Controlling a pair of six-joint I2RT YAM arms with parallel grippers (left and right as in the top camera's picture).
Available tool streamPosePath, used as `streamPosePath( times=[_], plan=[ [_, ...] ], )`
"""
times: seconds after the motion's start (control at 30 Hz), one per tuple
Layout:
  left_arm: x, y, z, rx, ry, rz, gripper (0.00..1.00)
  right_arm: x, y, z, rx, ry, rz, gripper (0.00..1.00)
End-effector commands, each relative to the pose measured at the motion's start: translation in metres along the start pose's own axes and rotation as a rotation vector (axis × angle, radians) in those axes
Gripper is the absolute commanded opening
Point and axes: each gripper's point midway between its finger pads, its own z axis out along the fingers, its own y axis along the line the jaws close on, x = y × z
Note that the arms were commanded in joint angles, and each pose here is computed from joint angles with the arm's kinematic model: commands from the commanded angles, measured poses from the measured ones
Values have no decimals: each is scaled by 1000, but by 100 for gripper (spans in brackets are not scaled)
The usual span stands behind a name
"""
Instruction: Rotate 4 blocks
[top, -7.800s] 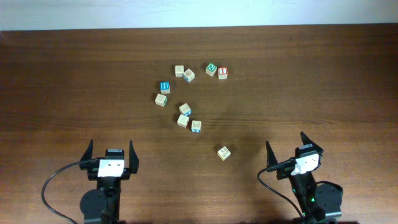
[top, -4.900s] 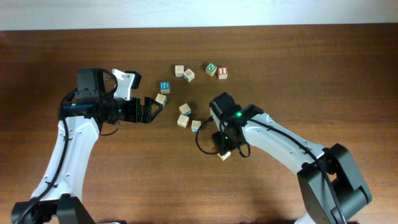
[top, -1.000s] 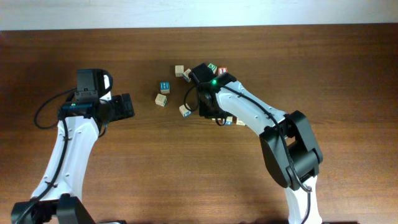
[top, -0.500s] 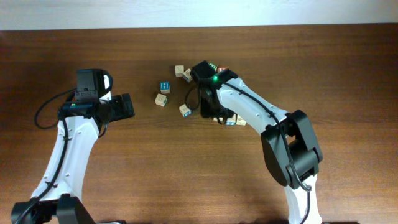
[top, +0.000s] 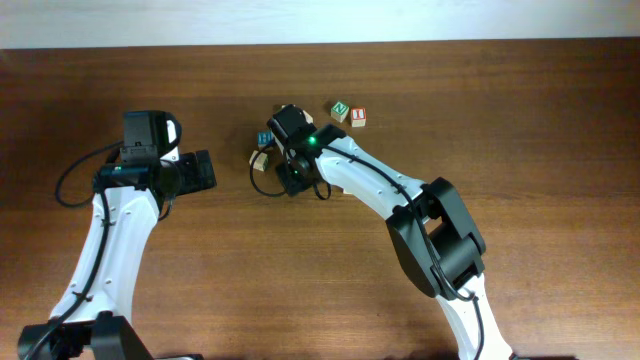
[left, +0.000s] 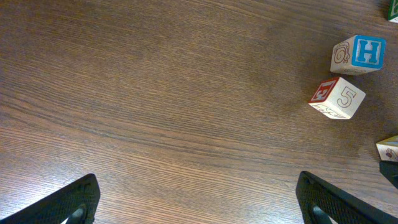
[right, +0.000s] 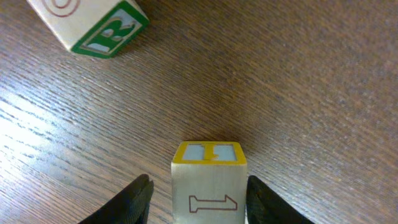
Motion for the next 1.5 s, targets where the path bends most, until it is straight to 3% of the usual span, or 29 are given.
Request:
streamPosePath(
  times=[0.0, 0.17, 0.4, 0.63, 0.73, 0.87, 1.03, 1.13, 1.17, 1.23, 1.3, 1.37, 1.4, 1.47],
  plan=[
    [-7, 3, -2, -8, -16, -19, 99, -3, -2, -2, 6, -5, -13, 39],
    [-7, 3, -2, -8, -15, -19, 99, 1, -9, -6, 47, 7, 142, 29],
    [-7, 3, -2, -8, -15, -19, 99, 41, -58, -30, 175, 181, 497, 30],
    [-7, -4, -2, 28, -14, -20, 99, 37, -74, -31, 247, 142, 518, 31],
    [-7, -4, -2, 28, -14, -20, 99, 39, -69, -31, 230, 158, 514, 49],
    [-7, -4, -2, 28, -14, -20, 99, 36, -62, -35, 191, 170, 496, 49],
    [-7, -7, -2, 46, -11, -19, 99, -6, -68, -113, 175, 100, 453, 48],
    [-4, -24, -3, 131, 1, -11, 98, 5, -112, -128, 175, 150, 488, 48],
    [-3, -30, -3, 139, 3, 5, 94, 11, -121, -124, 124, 176, 479, 48],
    [0, -48, -1, 161, 9, 47, 71, 18, -132, -119, 53, 203, 464, 38],
    [8, -73, 3, 189, 26, 102, 54, 24, -155, -127, 40, 204, 531, 29],
    [18, -100, 9, 214, 48, 141, 43, 23, -163, -134, -49, 186, 556, 27],
    [20, -113, 13, 223, 49, 132, 27, 22, -162, -132, -80, 185, 530, 27],
    [20, -132, 18, 248, 42, 74, 11, 25, -157, -118, -80, 200, 516, 19]
  ],
)
